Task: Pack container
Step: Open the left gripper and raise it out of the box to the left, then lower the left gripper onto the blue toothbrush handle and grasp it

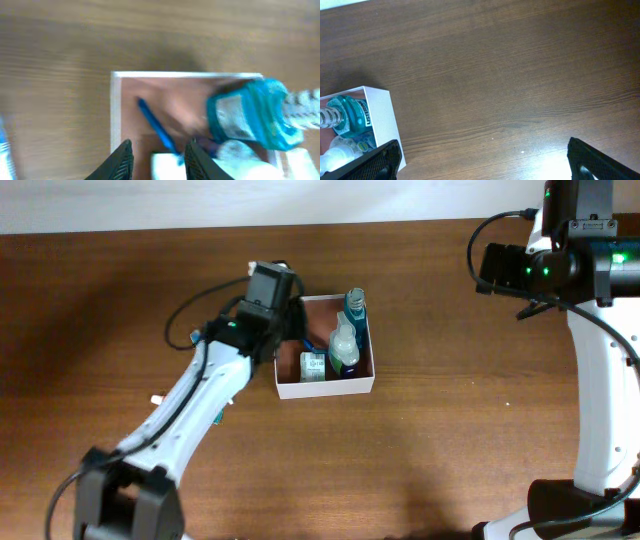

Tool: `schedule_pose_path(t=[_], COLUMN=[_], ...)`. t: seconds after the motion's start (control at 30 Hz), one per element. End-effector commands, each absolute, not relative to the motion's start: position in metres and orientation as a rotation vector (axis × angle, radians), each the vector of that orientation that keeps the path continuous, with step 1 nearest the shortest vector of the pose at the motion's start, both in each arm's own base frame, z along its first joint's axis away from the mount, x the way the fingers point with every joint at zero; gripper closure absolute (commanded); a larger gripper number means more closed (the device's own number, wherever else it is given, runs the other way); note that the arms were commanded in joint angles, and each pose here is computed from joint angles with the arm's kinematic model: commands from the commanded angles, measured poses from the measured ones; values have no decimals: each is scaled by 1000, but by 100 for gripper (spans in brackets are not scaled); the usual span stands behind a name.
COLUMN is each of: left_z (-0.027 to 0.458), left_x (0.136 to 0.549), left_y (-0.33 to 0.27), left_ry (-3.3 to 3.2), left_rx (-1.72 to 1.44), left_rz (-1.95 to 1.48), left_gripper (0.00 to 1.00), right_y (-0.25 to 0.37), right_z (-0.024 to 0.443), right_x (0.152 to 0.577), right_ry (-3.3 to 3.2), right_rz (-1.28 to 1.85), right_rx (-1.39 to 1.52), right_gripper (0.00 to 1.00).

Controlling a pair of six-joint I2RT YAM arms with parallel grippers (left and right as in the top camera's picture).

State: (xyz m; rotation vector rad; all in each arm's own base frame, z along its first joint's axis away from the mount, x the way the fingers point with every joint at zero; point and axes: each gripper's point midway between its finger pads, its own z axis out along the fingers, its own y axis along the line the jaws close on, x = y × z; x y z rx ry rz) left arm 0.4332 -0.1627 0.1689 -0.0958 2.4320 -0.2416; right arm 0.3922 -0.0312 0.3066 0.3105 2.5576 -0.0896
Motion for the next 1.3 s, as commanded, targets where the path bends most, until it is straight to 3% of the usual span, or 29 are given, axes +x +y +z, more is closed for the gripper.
schedule_pose_path(t=[0.0, 0.47, 0.97, 1.27], left_z=[179, 157, 69, 39], left_x=[441, 437, 430, 427], left_y=[-116, 2, 8, 8], left_ry=[2396, 2421, 2613, 2677], left_rx=[-193, -644, -684, -690], left_rz=[-70, 42, 131, 164], left_gripper=[65, 66, 66, 66], right_y=[-35, -35, -35, -35], right_z=[307, 307, 307, 307], right_x=[393, 393, 393, 393], right_ry=[2554, 2554, 2554, 2554], right_rz=[-109, -108, -109, -108], right_rx=[313, 313, 312, 313], right_gripper=[1, 1, 1, 1])
